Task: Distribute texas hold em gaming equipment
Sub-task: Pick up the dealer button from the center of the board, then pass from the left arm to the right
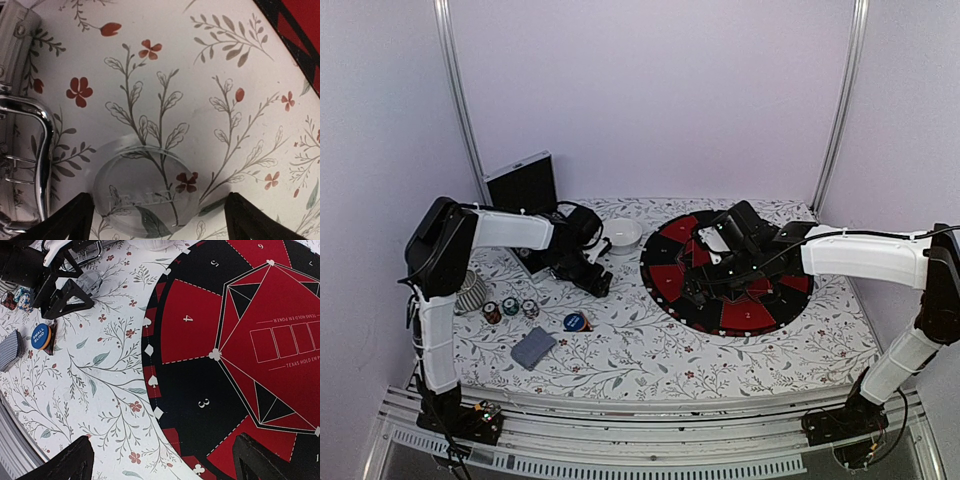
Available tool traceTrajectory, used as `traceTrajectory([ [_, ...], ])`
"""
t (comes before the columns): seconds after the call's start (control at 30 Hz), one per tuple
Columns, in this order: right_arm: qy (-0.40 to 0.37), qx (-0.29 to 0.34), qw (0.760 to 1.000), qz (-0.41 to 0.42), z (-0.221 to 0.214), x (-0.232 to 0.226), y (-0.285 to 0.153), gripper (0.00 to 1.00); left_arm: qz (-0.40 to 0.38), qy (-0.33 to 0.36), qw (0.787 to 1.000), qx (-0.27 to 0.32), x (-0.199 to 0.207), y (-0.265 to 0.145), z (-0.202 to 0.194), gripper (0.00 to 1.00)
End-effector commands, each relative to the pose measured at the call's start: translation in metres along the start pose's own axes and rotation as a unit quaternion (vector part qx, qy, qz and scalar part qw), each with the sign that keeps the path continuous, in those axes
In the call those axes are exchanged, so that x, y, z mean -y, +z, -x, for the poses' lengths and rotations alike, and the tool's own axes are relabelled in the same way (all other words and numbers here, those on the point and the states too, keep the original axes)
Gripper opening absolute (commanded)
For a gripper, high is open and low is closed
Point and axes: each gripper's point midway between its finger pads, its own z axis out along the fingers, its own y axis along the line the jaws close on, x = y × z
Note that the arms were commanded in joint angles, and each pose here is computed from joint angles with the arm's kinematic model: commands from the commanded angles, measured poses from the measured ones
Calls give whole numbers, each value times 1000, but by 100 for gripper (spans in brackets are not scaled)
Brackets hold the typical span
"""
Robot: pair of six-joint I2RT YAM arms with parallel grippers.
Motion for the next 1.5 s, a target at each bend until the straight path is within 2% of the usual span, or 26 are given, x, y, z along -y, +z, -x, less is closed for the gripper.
traceTrajectory([
  [0.0, 7, -6, 1000, -8, -5, 3, 2, 99, 7, 10, 1000, -24, -3, 11, -10, 90],
  [0.37, 11, -5, 1000, -7, -4, 2, 2, 99, -3, 10, 1000, -9, 0, 7, -6, 59],
  [0.53, 14, -5, 1000, -5, -3, 2, 0, 99, -3, 10, 1000, 5, 0, 2, -1, 52],
  [0.63, 15, -3, 1000, -4, -2, 1, -2, 99, 3, 9, 1000, 14, -2, -4, 3, 51],
  [0.8, 23, 13, 1000, 11, 7, -4, -11, 99, -3, 18, 998, 63, 2, -38, 19, 48],
  [0.97, 40, 97, 992, 66, 43, -22, -46, 99, -13, 81, 987, 136, 27, -100, 33, 48],
  [1.07, 46, 161, 974, 153, 68, -44, -76, 99, -27, 161, 971, 174, 61, -135, 34, 47],
  [1.13, 53, 178, 959, 216, 77, -55, -86, 99, -40, 228, 953, 197, 94, -156, 29, 46],
  [1.23, 69, 181, 943, 271, 86, -66, -91, 88, -58, 310, 918, 240, 139, -186, 21, 46],
  [1.3, 64, 178, 933, 307, 89, -78, -92, 78, -58, 333, 901, 271, 156, -203, 20, 47],
  [1.47, 71, 143, 921, 356, 82, -93, -77, 54, -55, 337, 885, 317, 170, -233, 27, 46],
])
